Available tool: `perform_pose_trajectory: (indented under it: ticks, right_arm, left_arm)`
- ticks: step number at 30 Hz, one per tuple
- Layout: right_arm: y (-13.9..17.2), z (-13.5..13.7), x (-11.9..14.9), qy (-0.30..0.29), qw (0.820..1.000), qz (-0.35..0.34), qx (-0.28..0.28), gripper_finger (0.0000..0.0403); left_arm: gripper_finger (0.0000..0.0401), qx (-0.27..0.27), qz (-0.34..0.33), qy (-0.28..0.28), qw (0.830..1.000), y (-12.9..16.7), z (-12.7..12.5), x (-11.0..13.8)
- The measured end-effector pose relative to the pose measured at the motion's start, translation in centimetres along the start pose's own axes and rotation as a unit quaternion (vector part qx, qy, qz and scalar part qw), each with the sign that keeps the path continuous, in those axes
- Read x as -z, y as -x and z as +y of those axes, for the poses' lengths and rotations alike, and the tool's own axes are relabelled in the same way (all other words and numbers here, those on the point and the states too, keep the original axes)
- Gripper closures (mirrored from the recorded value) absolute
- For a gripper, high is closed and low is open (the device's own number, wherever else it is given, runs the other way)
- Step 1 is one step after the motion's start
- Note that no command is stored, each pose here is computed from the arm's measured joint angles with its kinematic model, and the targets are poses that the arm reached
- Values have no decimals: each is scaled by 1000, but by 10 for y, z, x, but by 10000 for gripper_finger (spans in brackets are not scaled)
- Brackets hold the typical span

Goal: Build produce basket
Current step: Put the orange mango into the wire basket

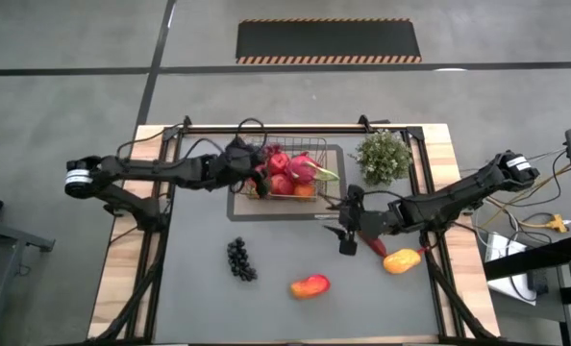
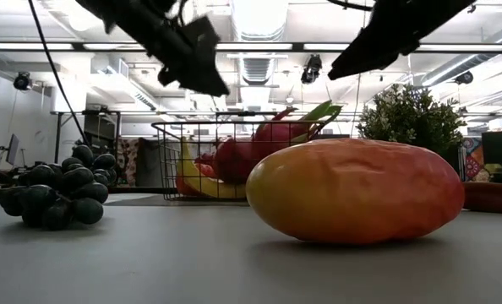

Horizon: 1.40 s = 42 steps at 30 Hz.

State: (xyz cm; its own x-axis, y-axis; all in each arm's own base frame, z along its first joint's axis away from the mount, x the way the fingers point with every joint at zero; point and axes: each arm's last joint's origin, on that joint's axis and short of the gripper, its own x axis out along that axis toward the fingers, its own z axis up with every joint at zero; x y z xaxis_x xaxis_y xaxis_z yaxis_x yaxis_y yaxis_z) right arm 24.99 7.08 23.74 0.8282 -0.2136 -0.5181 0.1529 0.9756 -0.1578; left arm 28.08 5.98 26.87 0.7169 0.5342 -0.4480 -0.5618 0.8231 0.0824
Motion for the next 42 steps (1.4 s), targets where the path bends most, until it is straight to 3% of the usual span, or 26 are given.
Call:
perform_pose_trajectory:
  ticks: [7, 12, 18, 22, 28, 33, 42]
  right_arm:
    - [-3, 35, 9, 11, 999, -2, -45, 172]
    - [-13, 51, 13, 13, 998, -13, -61, 167]
    - [-20, 62, 19, 14, 997, 1, -74, 111]
    - [-21, 70, 15, 14, 990, 14, -138, 68]
    - [-28, 79, 17, 33, 985, 52, -163, 50]
    - [-37, 92, 23, 33, 977, 83, -194, 60]
    - [-59, 131, 32, 53, 969, 117, -211, 71]
  left_arm:
    - [259, 103, -84, -9, 991, 30, -48, 2]
    - [259, 161, -106, -18, 981, 45, -79, 8]
    - [259, 218, -145, -11, 965, 65, -105, 9]
    - [259, 252, -159, -7, 955, 80, -118, 12]
    - [259, 310, -194, 6, 931, 100, -141, 28]
    - [259, 336, -220, 24, 915, 103, -153, 41]
    - [259, 339, -223, 27, 914, 98, -160, 48]
